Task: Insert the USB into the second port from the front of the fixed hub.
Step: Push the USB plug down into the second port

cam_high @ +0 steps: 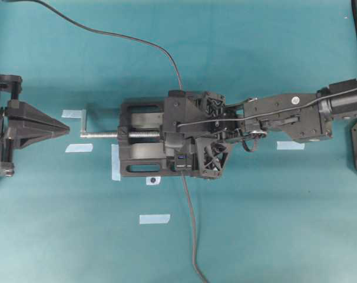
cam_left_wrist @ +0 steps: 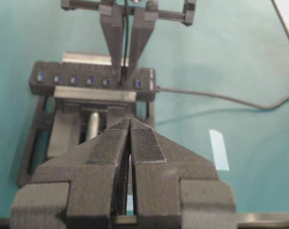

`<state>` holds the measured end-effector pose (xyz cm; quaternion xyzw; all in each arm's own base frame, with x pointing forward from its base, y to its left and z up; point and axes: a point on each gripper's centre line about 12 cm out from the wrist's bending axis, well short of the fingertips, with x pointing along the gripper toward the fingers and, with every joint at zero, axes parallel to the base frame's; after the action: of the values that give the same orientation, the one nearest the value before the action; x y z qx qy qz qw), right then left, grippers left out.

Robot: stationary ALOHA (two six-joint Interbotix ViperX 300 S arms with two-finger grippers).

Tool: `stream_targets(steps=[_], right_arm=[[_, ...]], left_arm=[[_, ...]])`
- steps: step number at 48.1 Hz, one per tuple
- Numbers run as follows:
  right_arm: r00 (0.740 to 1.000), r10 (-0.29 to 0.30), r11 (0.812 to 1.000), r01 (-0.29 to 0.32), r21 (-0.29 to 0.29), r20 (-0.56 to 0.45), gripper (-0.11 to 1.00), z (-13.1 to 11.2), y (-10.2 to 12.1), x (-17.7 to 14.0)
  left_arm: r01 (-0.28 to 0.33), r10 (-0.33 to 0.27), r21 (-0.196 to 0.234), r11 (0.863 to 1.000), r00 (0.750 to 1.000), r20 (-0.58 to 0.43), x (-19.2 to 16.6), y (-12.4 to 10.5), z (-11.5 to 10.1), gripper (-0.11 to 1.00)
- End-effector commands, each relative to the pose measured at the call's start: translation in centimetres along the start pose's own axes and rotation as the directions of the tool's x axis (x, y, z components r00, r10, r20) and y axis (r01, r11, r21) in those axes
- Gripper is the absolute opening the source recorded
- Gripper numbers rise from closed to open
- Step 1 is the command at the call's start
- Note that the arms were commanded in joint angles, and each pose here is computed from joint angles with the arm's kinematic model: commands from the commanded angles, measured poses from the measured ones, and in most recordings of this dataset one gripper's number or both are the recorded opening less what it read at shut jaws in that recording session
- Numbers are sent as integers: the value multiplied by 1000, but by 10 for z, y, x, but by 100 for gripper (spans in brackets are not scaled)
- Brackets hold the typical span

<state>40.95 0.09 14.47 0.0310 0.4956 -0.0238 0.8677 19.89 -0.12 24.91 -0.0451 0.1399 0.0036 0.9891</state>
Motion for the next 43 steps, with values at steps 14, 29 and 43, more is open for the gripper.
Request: stream_targets(steps=[14, 29, 43], right_arm=[[997, 10, 1000, -11, 12, 73, 37, 8, 1, -13], [997, 10, 1000, -11, 15, 74, 89, 8, 1, -15], [995, 9, 1000, -11, 18, 99, 87, 13, 0, -23]], left_arm=[[0, -1, 3, 1000, 1000, 22, 0, 0, 7, 0], [2, -2, 2, 1000, 1000, 21, 0, -1, 7, 0], [0, 0, 1, 1000, 1000, 20, 0, 0, 6, 0]])
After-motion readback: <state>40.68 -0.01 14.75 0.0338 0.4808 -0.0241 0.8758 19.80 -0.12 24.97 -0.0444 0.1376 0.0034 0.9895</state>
